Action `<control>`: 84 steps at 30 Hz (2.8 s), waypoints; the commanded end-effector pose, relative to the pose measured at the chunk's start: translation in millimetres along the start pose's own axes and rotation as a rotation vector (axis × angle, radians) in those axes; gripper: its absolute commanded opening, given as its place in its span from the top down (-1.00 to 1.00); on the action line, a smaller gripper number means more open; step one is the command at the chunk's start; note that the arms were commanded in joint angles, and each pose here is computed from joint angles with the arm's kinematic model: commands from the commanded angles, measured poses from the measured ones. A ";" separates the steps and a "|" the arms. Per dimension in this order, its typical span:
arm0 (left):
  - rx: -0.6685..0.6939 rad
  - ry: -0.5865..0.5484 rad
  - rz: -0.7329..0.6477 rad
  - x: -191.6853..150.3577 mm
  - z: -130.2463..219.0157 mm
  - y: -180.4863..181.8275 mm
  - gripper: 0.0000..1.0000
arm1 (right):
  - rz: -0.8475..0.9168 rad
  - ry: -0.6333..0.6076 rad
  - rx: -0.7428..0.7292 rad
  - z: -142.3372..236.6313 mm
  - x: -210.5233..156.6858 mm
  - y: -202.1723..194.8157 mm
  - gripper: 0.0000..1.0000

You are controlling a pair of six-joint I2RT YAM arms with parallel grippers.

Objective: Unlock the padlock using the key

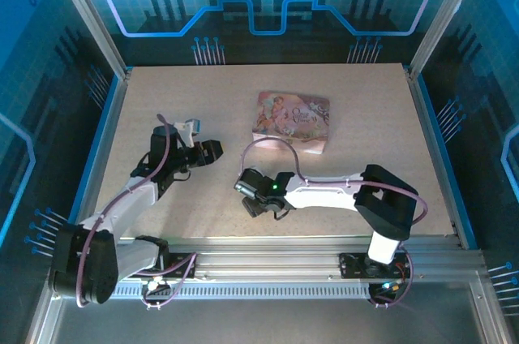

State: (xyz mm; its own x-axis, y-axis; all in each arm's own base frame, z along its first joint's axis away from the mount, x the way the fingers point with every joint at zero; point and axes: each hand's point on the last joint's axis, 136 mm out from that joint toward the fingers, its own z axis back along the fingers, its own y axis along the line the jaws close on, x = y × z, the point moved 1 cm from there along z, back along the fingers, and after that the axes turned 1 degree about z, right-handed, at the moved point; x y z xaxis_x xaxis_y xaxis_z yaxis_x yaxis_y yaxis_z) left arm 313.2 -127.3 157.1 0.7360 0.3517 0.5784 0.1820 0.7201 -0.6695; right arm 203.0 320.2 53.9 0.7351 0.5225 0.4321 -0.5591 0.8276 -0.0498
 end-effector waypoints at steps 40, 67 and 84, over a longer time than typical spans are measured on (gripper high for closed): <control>0.603 -0.468 -0.431 48.9 55.3 112.5 -0.98 | -0.573 -0.741 -0.558 94.1 -30.3 -362.5 -0.99; 0.526 -0.436 -0.455 63.6 -5.4 137.8 -0.98 | -0.393 -0.675 -0.465 33.6 -7.0 -359.2 -1.00; 0.535 -0.439 -0.439 64.6 -3.5 141.7 -0.98 | -0.392 -0.675 -0.466 33.4 -7.5 -359.3 -0.99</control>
State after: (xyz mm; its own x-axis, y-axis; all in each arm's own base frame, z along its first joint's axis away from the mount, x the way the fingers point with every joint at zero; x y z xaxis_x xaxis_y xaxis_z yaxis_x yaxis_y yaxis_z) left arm 386.8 -5.7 90.7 0.3446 0.0958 0.9338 -0.0344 0.9954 -0.0894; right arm 381.7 11.0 94.7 0.3879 0.0684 0.9192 0.0138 0.9967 -0.0800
